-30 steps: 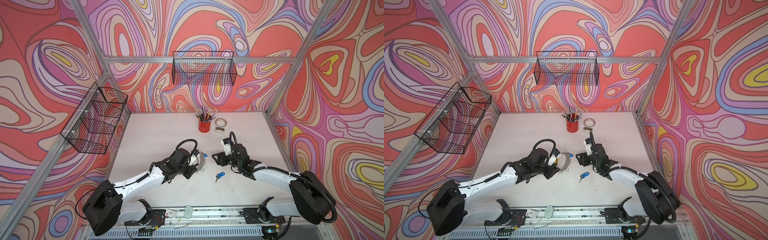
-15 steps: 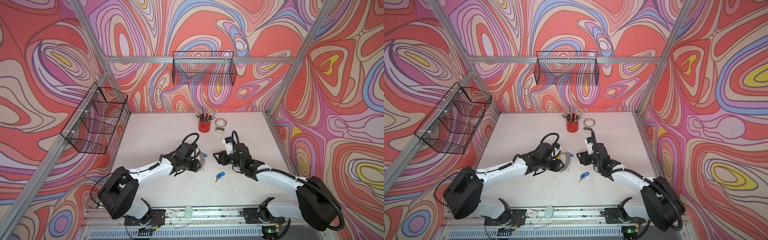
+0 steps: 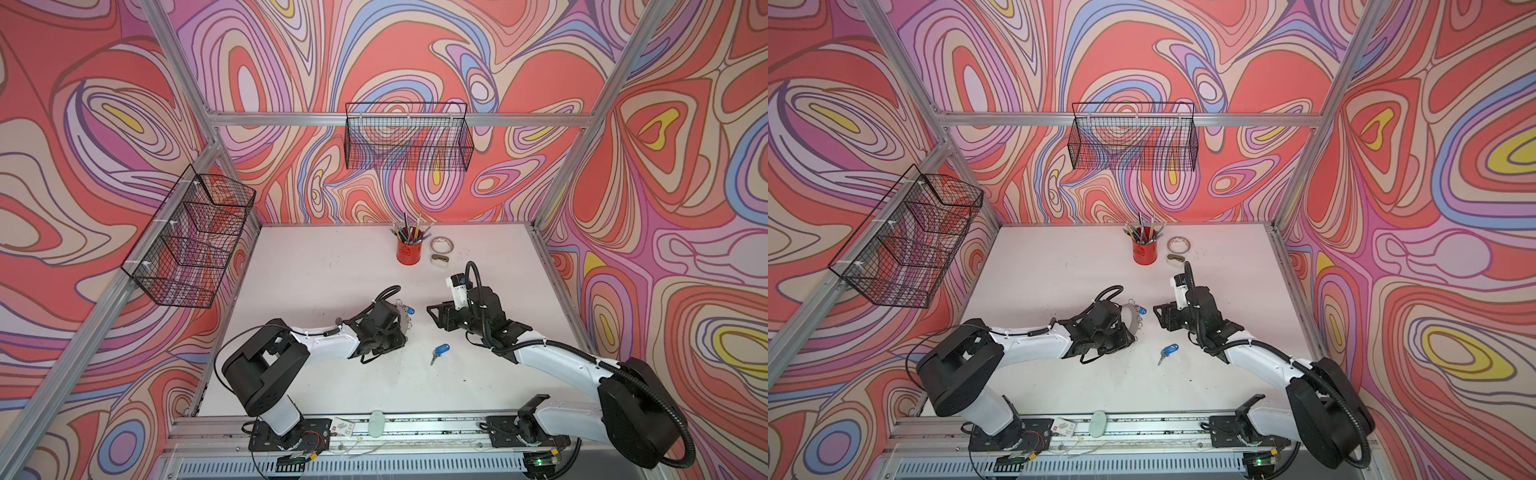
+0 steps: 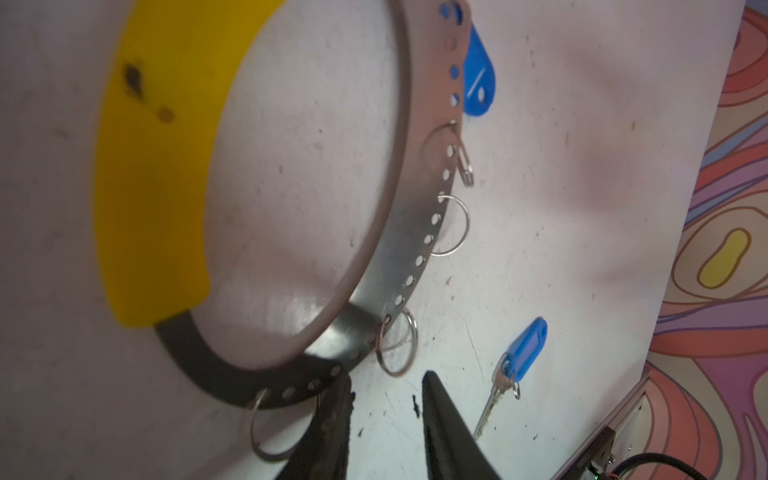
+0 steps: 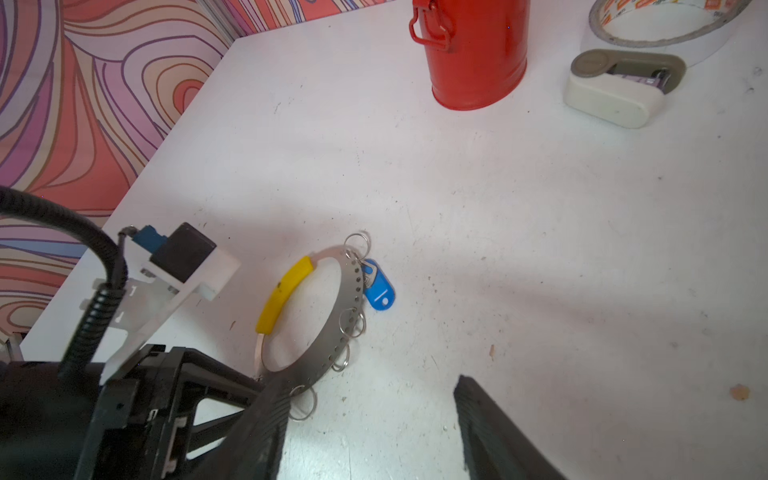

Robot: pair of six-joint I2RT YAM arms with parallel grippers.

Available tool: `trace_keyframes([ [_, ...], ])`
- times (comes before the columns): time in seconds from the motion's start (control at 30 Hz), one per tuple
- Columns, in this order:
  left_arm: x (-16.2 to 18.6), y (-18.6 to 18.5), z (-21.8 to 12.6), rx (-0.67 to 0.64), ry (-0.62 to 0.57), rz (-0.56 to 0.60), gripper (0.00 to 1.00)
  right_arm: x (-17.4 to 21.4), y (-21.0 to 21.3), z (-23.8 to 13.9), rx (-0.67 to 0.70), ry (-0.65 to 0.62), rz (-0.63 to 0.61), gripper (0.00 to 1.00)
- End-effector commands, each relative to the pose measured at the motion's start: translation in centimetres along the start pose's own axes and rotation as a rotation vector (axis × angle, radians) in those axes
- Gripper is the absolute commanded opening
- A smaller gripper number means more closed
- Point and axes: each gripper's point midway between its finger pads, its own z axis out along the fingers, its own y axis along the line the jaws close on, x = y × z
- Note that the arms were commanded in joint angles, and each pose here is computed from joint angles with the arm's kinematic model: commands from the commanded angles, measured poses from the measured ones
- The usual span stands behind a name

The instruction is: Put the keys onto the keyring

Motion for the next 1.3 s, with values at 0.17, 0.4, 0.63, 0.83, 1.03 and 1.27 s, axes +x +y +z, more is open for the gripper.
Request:
trace_keyframes([
  [0.17,-0.7,0.3,1.2,-0.036,-0.057,-0.116,0.24,0.7,-0.6,-0.1,0.023,0.014,-0.007,0.67],
  [0.4,-1.0,-0.7,1.0,0.023,-0.077,-0.187,0.24,0.8,-0.5,0.1,0.018,0.021,-0.01,0.68],
  [0.63,-3.2,-1.3,-3.1,0.095,-0.21,-0.181,0.32,1.1,-0.5,0.5,0.015,0.037,-0.029,0.65],
  [0.83,-5.5,1.5,-8.4,0.079,-0.322,-0.099,0.45,3.3,0.5,2.1,0.114,0.129,-0.173,0.64],
  [1.03,-6.3,4.2,-15.7,0.055,-0.385,0.056,0.98,6.5,2.4,4.1,0.158,0.263,-0.33,0.64],
  [1.27,-6.5,7.5,-20.0,0.102,-0.369,-0.048,1.0,9.8,5.0,6.9,0.105,0.404,-0.424,0.59],
])
